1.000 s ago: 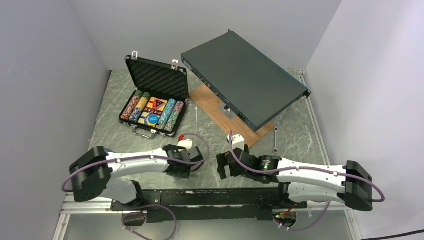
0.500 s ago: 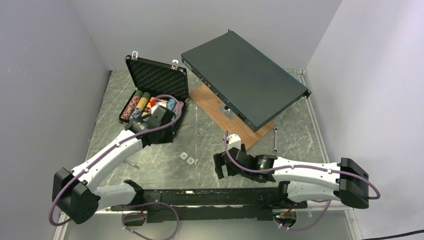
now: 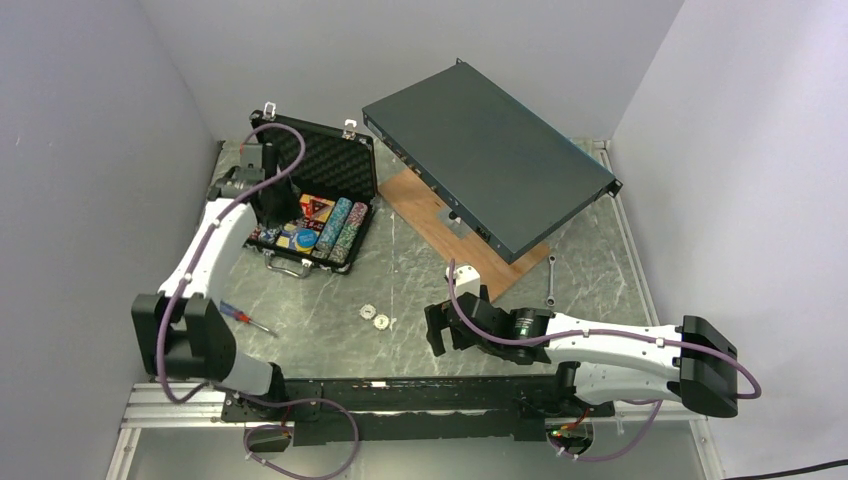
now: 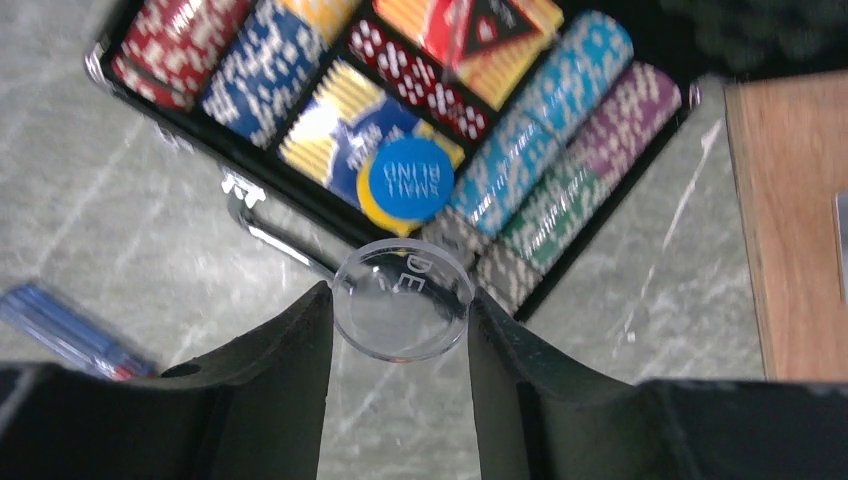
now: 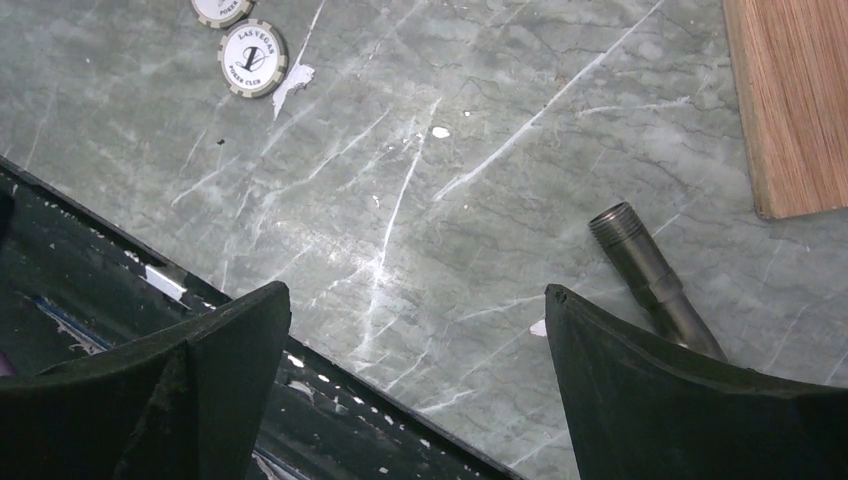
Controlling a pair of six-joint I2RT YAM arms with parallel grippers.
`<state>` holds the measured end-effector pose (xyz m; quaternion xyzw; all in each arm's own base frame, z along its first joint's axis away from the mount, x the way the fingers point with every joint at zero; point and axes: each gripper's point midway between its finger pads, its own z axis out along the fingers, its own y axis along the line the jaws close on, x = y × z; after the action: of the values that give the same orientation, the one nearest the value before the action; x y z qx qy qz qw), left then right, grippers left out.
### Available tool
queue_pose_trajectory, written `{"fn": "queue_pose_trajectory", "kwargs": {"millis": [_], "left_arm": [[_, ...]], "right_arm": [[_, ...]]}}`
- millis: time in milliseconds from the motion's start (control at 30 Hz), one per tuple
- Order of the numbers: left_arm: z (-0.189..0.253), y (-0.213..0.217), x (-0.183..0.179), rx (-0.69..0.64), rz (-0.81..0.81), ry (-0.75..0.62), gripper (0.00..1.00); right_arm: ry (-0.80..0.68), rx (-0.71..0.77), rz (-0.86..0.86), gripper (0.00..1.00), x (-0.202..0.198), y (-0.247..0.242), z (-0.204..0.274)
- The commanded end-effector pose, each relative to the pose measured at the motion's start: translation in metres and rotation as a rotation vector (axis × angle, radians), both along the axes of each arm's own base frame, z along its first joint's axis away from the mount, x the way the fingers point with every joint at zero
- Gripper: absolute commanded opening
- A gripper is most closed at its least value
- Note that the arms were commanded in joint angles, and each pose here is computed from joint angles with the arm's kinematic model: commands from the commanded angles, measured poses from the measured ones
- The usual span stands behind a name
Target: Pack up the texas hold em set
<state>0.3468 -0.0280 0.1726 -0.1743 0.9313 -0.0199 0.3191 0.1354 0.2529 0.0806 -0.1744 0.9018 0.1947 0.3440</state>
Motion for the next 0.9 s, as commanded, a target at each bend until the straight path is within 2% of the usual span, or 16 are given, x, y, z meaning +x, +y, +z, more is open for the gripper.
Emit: {"fn": "queue_pose_trajectory", "kwargs": {"millis": [0,233,400,867], "left_arm": [[0.009,0.018,0.047,-0.018,-0.01,-0.063,0.0],[-0.022,0.039,0.074,0.058,0.035,0.04,0.0],[-0.054,0.046,0.079,0.102,0.044,0.142,0.0],[-0.097,0.04,0.082,0.073,0.014,0.226,0.0]], "right_arm": [[-0.014,0.09,0.002,1.0,0.003,0.016,0.018],[0.001,0.09,0.003,1.0,0.001,0.017,0.012],[0.013,0.079,0.0,1.0,0.001,0.019,0.009],[0.024,0.083,-0.007,1.0,0.0,0.019,0.004]]}}
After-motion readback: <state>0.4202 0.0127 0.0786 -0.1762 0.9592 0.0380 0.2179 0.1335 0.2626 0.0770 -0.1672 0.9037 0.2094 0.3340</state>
